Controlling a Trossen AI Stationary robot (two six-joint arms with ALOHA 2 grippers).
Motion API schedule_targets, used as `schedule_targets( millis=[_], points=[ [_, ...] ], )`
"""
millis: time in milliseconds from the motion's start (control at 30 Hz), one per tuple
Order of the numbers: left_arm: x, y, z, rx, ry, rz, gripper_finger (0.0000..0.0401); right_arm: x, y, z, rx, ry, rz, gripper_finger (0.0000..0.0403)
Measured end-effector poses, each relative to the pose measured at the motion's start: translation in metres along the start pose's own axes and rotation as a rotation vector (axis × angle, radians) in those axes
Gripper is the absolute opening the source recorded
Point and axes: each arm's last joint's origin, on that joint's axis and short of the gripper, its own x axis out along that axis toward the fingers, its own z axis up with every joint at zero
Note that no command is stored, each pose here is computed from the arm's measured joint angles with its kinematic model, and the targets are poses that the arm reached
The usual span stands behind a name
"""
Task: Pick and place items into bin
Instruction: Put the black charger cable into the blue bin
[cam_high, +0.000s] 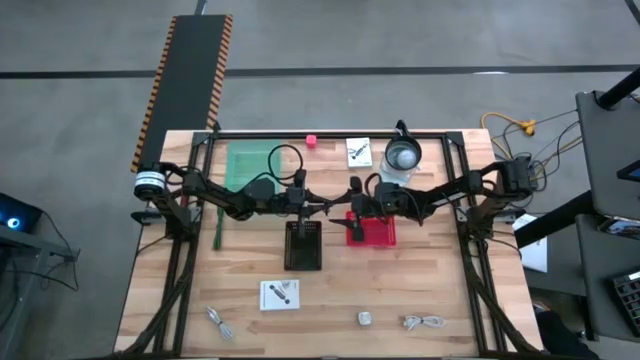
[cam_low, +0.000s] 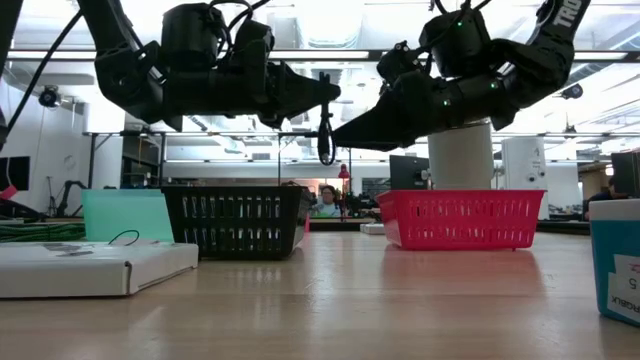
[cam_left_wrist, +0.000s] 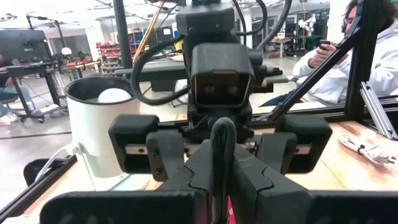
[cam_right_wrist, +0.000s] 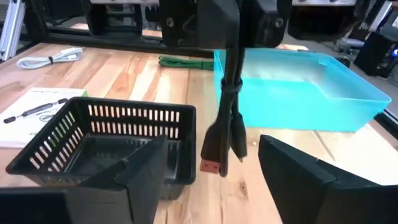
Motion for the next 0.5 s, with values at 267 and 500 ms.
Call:
schedule_targets(
  millis=[267,500],
  points=[
    [0.000,0.000,-0.001,-0.001,0.005,-0.001,0.0013,-0.014,0.000,0.003,0.012,0.139,-0.029,0.0253],
    [-0.001,0.000,0.000,-0.001,0.006,-0.001,0.0012,-0.027,-0.002,0.001,0.012,0.278,-0.103,0.0248]
  ],
)
